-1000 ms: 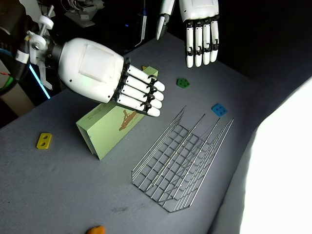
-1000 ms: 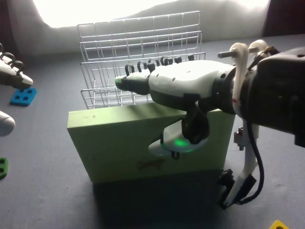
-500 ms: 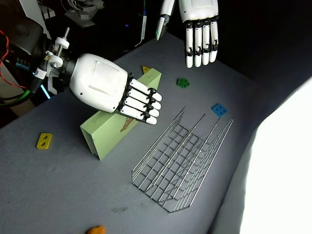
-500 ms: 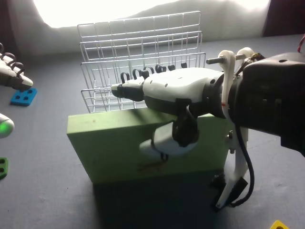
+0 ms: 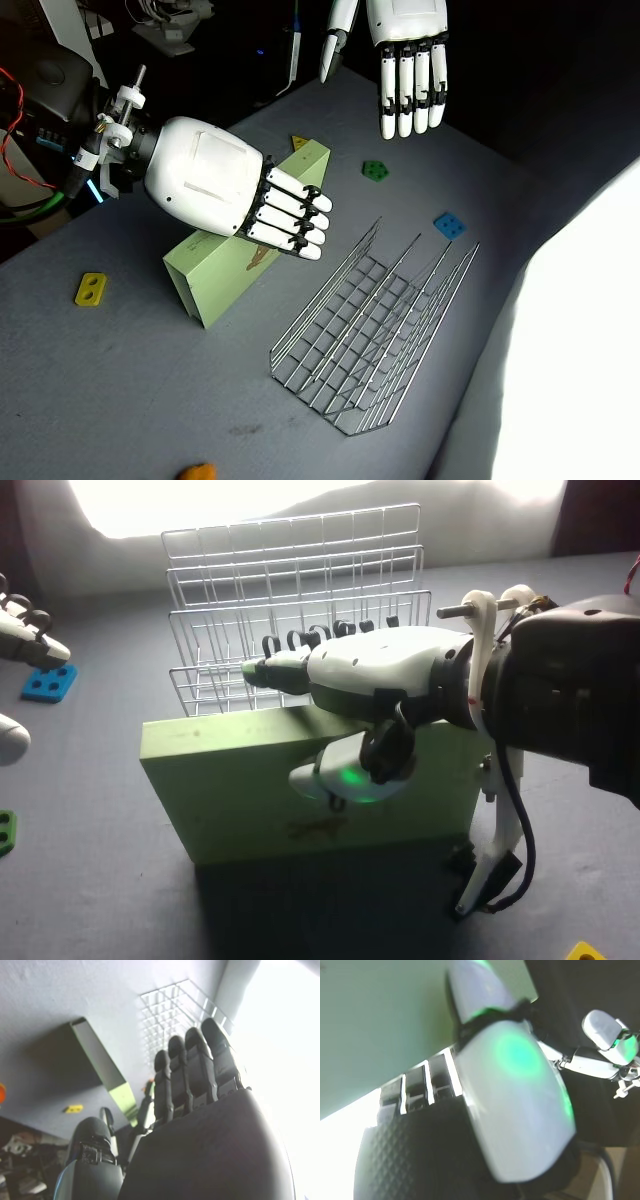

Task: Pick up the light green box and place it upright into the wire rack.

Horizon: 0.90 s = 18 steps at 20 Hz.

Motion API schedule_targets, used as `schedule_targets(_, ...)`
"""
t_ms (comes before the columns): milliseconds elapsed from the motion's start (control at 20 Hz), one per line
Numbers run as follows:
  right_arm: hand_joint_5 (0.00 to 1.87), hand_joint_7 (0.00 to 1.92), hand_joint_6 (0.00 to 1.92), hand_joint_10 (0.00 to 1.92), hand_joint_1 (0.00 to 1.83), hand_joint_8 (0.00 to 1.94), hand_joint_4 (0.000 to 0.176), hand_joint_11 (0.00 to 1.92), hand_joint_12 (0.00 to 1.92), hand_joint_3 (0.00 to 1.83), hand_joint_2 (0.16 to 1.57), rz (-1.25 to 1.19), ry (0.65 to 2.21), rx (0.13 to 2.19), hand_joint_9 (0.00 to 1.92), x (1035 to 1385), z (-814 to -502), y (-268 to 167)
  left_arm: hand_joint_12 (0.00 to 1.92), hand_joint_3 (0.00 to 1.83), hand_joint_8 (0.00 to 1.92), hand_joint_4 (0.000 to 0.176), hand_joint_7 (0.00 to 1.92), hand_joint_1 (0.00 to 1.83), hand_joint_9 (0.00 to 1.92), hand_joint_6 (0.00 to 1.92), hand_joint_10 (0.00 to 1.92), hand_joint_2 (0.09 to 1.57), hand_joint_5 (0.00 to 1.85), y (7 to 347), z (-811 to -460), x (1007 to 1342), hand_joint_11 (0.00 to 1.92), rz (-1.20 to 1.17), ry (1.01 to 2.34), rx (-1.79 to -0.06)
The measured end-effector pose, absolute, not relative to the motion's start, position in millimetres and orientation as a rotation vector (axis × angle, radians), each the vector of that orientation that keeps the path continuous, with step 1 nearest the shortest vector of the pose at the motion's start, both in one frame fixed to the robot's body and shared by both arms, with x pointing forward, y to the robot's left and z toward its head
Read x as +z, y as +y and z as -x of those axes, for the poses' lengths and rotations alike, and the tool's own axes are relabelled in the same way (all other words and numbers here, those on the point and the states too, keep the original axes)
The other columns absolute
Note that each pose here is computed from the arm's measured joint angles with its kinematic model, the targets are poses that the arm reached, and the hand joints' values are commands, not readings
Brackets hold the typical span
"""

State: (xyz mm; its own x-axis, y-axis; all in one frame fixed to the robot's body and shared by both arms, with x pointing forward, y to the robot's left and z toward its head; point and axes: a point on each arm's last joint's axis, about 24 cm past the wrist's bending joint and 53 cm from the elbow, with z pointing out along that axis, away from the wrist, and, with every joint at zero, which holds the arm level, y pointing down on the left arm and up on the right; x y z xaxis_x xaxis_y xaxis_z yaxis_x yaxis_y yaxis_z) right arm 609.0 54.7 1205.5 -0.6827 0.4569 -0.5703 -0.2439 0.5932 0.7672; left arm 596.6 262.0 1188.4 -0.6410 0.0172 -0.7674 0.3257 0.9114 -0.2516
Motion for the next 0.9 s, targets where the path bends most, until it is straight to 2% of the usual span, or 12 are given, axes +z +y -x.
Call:
schedule_targets(50,0.28,0.26,0.02,0.02,1.08,0.02,0.0,0.0,0.66,0.0,1.14,-0.165,2.038,1.134,0.2,1203.8,-608.4,55.1,0.5,0.0,0.0,0.002,0.28,0.01,0.22,0.0,0.01,1.22,0.23,262.0,-596.6,1188.4,0.0,-0.243,2.229,-0.47)
schedule_targets(200,0.28,0.27,0.02,0.02,1.08,0.02,0.0,0.0,0.69,0.0,1.14,-0.168,2.044,1.13,0.2,1200.8,-608.9,54.8,0.49,0.0,0.0,0.002,0.28,0.01,0.22,0.0,0.01,1.22,0.23,262.0,-596.5,1188.3,0.0,-0.243,2.23,-0.47)
schedule_targets(250,0.36,0.3,0.05,0.03,1.13,0.02,0.0,0.0,0.76,0.0,1.12,-0.167,2.042,1.129,0.24,1201.0,-609.3,54.5,0.49,0.0,0.0,0.002,0.28,0.0,0.22,0.0,0.01,1.22,0.23,262.0,-596.5,1188.3,0.0,-0.243,2.23,-0.47)
schedule_targets(350,0.39,0.37,0.04,0.05,1.14,0.02,0.0,0.0,0.87,0.0,1.11,-0.167,2.043,1.13,0.31,1200.9,-609.1,54.7,0.49,0.0,0.0,0.002,0.28,0.0,0.22,0.0,0.01,1.21,0.23,262.0,-596.5,1188.3,0.0,-0.243,2.23,-0.47)
schedule_targets(400,0.55,0.56,0.08,0.12,1.16,0.05,0.0,0.0,1.18,0.0,1.1,-0.167,2.043,1.131,0.47,1201.0,-609.0,54.8,0.51,0.0,0.0,0.001,0.28,0.0,0.22,0.0,0.01,1.22,0.24,262.0,-596.5,1188.3,0.0,-0.243,2.23,-0.47)
schedule_targets(450,0.71,0.75,0.1,0.36,1.17,0.08,0.0,0.08,1.44,0.0,1.12,-0.167,2.043,1.131,0.59,1201.0,-609.0,54.7,0.51,0.0,0.0,0.0,0.24,0.0,0.18,0.0,0.0,1.23,0.22,262.0,-596.5,1188.3,0.0,-0.243,2.23,-0.47)
schedule_targets(500,0.98,0.89,0.6,1.04,1.23,1.03,0.0,0.35,1.69,0.0,1.12,-0.166,2.043,1.132,0.7,1201.0,-608.7,55.0,0.51,0.0,0.0,0.0,0.25,0.0,0.19,0.0,0.0,1.23,0.22,262.0,-596.5,1188.3,0.0,-0.243,2.23,-0.47)
schedule_targets(550,1.05,0.88,0.69,1.29,1.24,1.27,0.0,0.46,1.73,0.0,1.13,-0.167,2.043,1.132,0.7,1201.0,-608.9,54.9,0.51,0.0,0.01,0.0,0.26,0.0,0.2,0.01,0.01,1.23,0.23,262.0,-596.5,1188.3,0.0,-0.243,2.23,-0.47)
schedule_targets(650,1.01,0.85,0.82,1.4,1.23,1.38,0.0,0.45,1.81,0.0,1.15,-0.165,2.044,1.133,0.66,1200.9,-608.4,55.3,0.55,0.0,0.0,0.001,0.25,0.0,0.18,0.0,0.0,1.22,0.22,262.0,-596.5,1188.3,0.0,-0.243,2.23,-0.47)
schedule_targets(750,1.03,0.84,0.78,1.44,1.24,1.4,0.0,0.44,1.83,0.0,1.15,-0.164,2.043,1.13,0.63,1201.0,-608.9,54.9,0.49,0.0,0.0,0.0,0.25,0.01,0.19,0.0,0.0,1.22,0.23,262.0,-596.5,1188.3,0.0,-0.243,2.23,-0.47)
schedule_targets(850,1.08,0.89,0.72,1.37,1.24,1.31,0.0,0.45,1.81,0.0,1.13,-0.163,2.042,1.131,0.67,1201.3,-608.9,54.9,0.52,0.0,0.01,0.0,0.29,0.0,0.23,0.01,0.01,1.22,0.27,262.0,-596.5,1188.3,0.0,-0.243,2.23,-0.47)
schedule_targets(900,1.09,0.89,0.7,1.37,1.25,1.31,0.0,0.46,1.81,0.0,1.12,-0.166,2.037,1.137,0.68,1204.3,-609.5,54.3,0.46,0.0,0.0,0.0,0.27,0.0,0.21,0.0,0.0,1.22,0.26,261.8,-596.4,1188.3,0.0,-0.244,2.229,-0.47)
